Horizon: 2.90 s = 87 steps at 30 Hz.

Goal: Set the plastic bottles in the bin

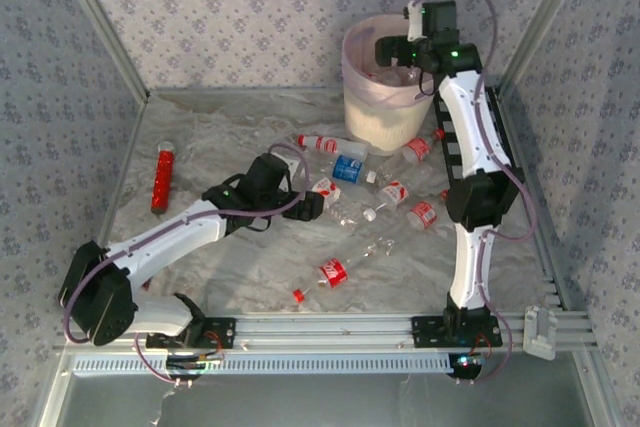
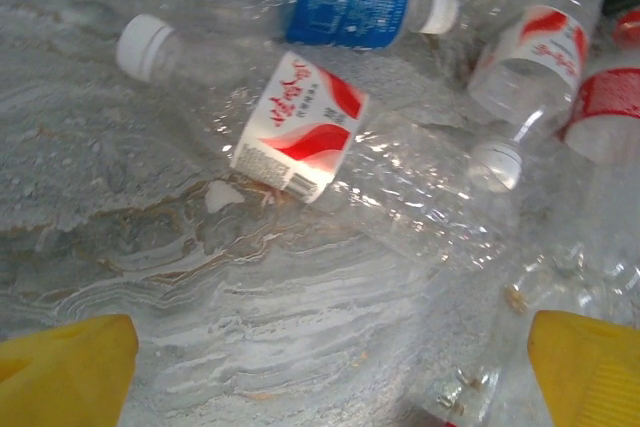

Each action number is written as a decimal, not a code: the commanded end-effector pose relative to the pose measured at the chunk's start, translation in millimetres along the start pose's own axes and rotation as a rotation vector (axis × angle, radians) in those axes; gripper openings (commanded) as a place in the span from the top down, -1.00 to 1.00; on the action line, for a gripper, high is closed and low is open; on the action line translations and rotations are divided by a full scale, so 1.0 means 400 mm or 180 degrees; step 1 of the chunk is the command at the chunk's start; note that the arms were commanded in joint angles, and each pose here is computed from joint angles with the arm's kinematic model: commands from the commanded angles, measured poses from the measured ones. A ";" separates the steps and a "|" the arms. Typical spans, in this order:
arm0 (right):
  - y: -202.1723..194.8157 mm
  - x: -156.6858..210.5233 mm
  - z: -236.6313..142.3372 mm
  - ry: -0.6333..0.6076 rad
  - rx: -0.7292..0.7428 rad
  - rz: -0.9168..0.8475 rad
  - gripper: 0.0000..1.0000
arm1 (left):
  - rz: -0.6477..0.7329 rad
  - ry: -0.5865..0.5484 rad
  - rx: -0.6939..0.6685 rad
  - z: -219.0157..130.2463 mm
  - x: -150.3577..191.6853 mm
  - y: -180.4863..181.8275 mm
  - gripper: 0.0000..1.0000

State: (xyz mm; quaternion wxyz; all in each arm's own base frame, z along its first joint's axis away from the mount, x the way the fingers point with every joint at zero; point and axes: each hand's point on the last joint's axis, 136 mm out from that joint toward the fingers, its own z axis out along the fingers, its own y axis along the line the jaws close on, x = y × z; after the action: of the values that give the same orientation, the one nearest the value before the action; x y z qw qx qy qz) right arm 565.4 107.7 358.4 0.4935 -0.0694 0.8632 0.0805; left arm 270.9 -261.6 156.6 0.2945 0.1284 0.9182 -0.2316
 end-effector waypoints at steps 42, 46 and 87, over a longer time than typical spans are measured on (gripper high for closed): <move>-0.023 0.151 -0.507 -0.0439 0.0068 0.0317 -1.00 | -0.2211 0.0658 -0.0235 0.332 0.085 -0.101 -0.42; 0.006 0.150 -0.538 -0.0477 -0.0118 0.0360 -1.00 | -0.2033 0.0555 -0.0264 0.297 0.057 -0.100 -0.19; 0.473 0.399 -0.316 0.0740 -0.2120 0.0757 -0.68 | 0.1778 -0.0189 0.1024 -0.080 -0.065 -0.175 0.81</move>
State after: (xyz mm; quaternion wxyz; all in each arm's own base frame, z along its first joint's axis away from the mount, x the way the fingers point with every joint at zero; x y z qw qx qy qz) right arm 335.1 253.6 297.1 0.3347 -0.1385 0.8450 0.3935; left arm 253.3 -304.8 208.0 0.3403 0.3971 0.8064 -0.2762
